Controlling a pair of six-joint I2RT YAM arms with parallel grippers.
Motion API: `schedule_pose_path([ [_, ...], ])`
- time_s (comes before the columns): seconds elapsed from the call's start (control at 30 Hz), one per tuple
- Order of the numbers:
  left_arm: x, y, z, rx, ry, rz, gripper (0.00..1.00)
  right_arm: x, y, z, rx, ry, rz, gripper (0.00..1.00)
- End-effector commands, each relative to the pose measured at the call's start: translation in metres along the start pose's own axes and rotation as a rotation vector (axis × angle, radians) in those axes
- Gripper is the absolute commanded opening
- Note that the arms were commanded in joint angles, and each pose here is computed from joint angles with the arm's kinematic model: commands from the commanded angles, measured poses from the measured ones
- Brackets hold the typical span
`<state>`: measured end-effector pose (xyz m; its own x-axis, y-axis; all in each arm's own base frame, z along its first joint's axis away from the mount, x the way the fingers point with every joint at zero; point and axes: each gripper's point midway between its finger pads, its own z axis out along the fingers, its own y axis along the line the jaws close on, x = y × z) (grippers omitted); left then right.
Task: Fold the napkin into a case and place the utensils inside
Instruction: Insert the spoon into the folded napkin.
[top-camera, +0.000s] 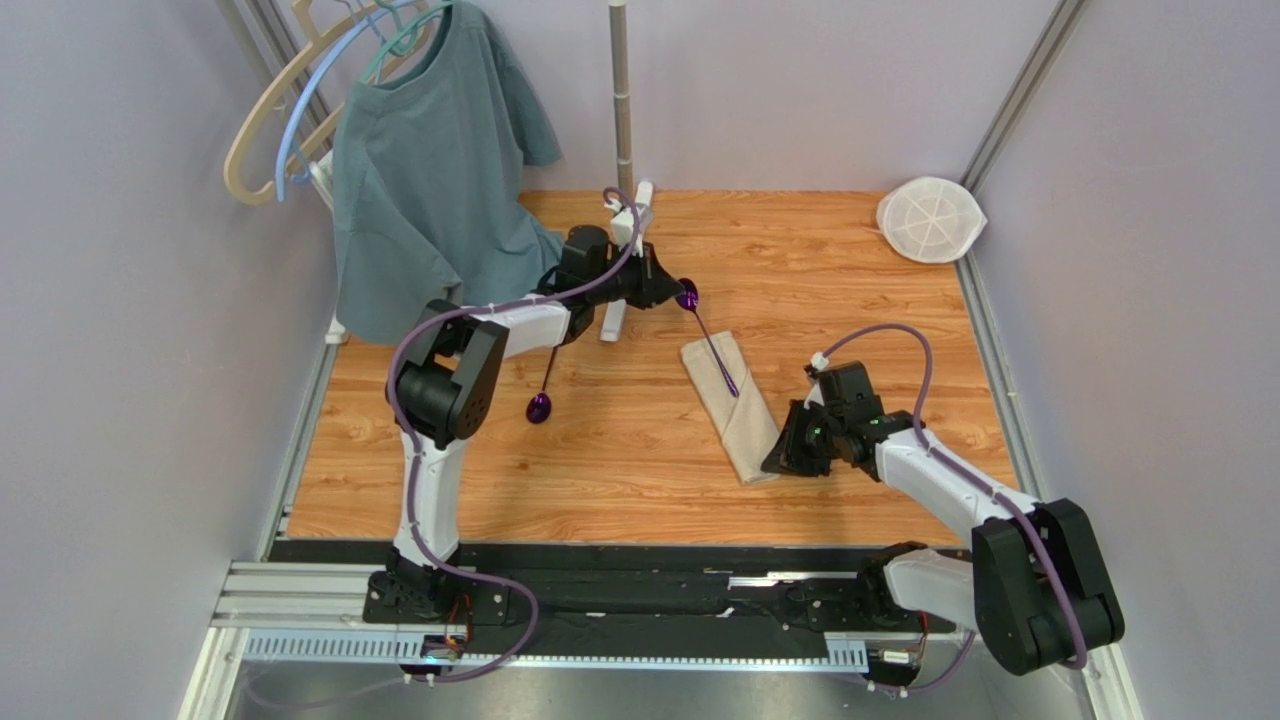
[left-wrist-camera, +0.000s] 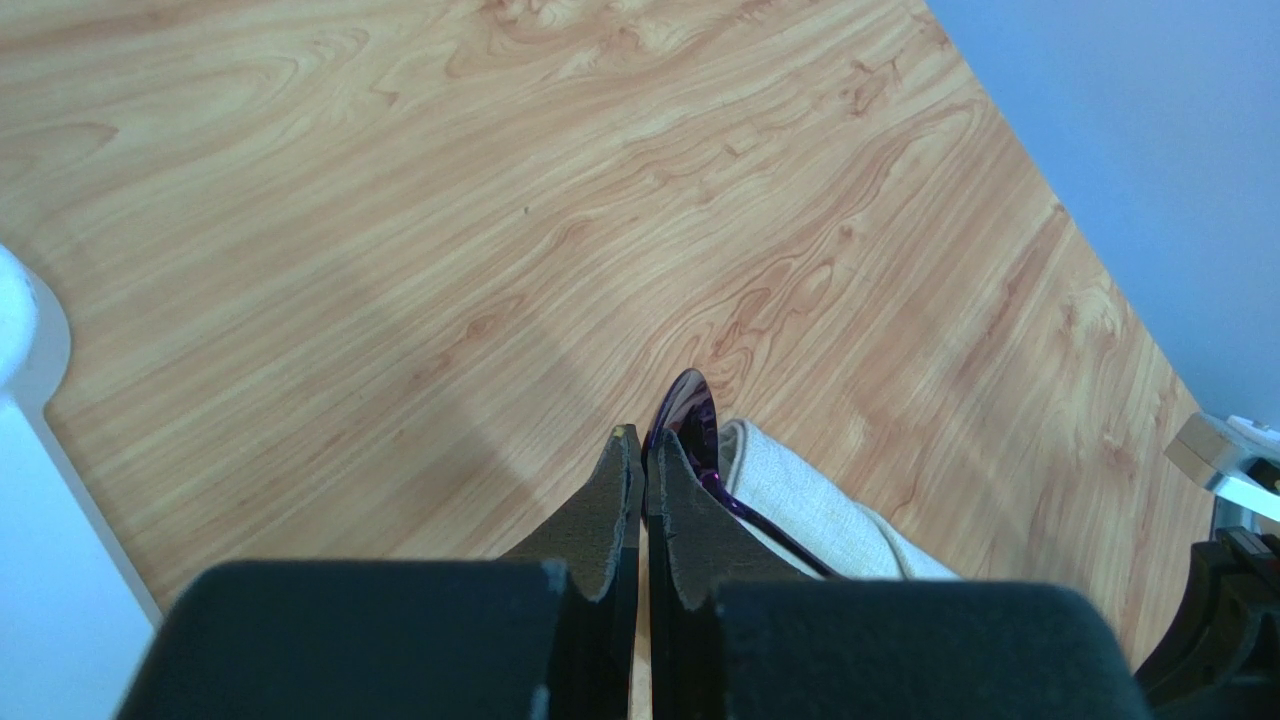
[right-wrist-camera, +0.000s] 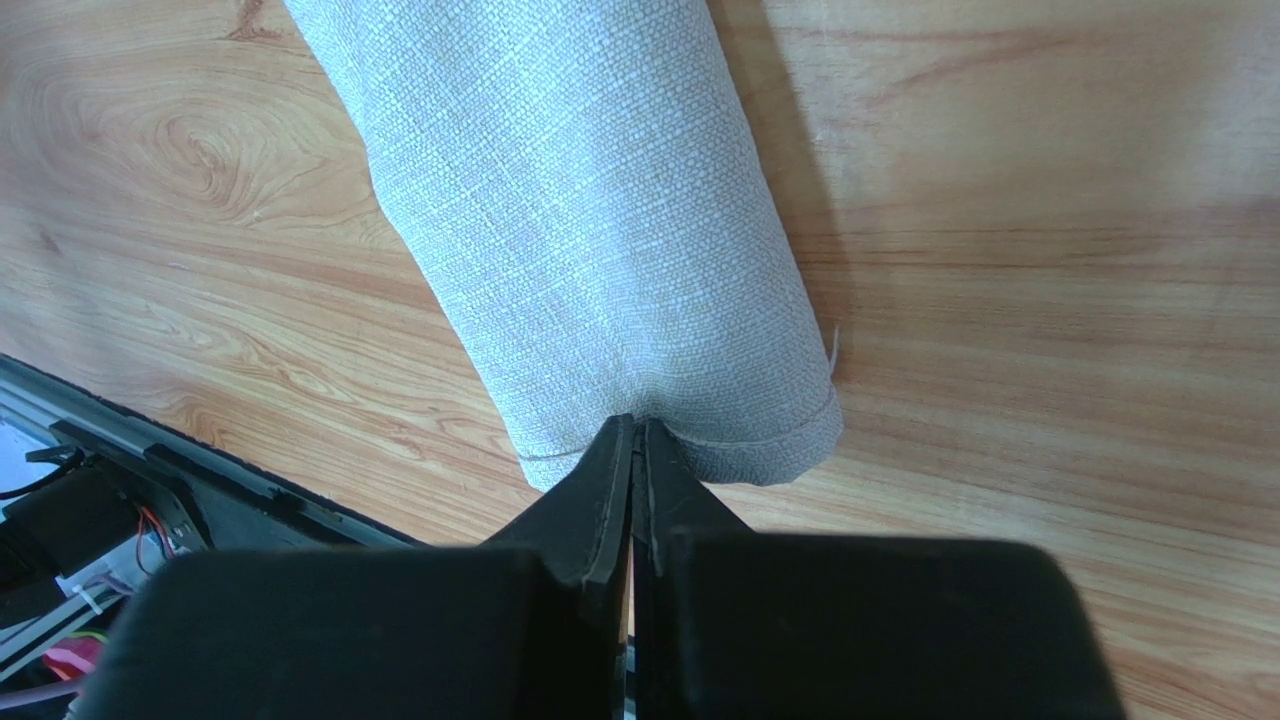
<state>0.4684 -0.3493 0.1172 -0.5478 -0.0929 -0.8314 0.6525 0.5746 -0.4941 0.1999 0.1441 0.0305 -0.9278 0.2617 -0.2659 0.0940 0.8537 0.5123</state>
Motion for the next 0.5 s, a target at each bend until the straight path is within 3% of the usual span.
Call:
schedule_pose_path([
  [0.0,-0.010,-0.010,0.008,0.016,-0.034,-0.007,0.00,-0.002,-0.003,0.002,0.004,-0.013,-0.007,0.00],
  [0.47,0.029,-0.051,0.020,0.062,0.008,-0.091,0.00,-0.002,-0.003,0.008,-0.004,-0.004,-0.003,0.00],
])
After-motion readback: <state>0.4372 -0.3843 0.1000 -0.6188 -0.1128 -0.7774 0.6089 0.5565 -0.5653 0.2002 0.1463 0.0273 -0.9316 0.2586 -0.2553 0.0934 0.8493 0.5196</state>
